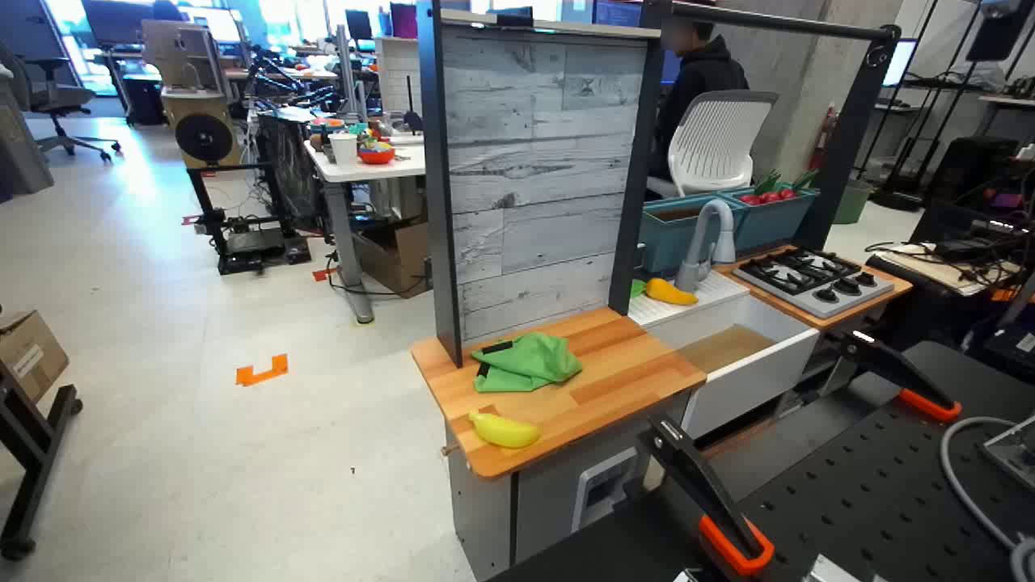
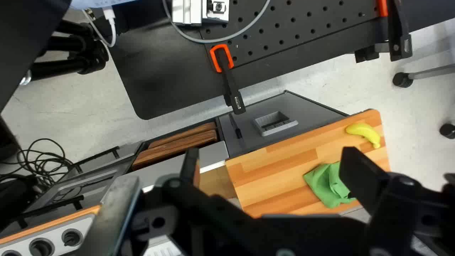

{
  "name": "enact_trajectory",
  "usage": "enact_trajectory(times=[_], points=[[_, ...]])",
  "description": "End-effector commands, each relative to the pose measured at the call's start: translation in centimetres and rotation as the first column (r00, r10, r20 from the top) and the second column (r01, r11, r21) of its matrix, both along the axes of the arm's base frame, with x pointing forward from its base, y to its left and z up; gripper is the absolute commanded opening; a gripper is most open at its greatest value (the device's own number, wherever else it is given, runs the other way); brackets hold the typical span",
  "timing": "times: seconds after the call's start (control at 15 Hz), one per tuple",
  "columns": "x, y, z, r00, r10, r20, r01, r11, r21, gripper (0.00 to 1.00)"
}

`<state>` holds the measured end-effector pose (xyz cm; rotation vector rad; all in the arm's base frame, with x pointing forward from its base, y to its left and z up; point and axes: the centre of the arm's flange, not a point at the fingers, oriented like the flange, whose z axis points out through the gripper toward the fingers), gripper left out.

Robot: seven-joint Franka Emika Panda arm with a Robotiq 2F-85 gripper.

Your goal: Turn the tap nozzle to the left

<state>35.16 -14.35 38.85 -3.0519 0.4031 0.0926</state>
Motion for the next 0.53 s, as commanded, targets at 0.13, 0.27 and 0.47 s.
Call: enact_trajectory(times=[0.13,0.27,0.47], points=[[0.0,0.0,0.0,1.000,0.000,0.000,0.000,1.000,0.000,1.00],[0.0,0.0,0.0,1.000,0.000,0.000,0.000,1.000,0.000,1.00],[1.6,0.2,-1.0,1.000,-0.019,0.012,0.019,1.000,-0.013,1.00]])
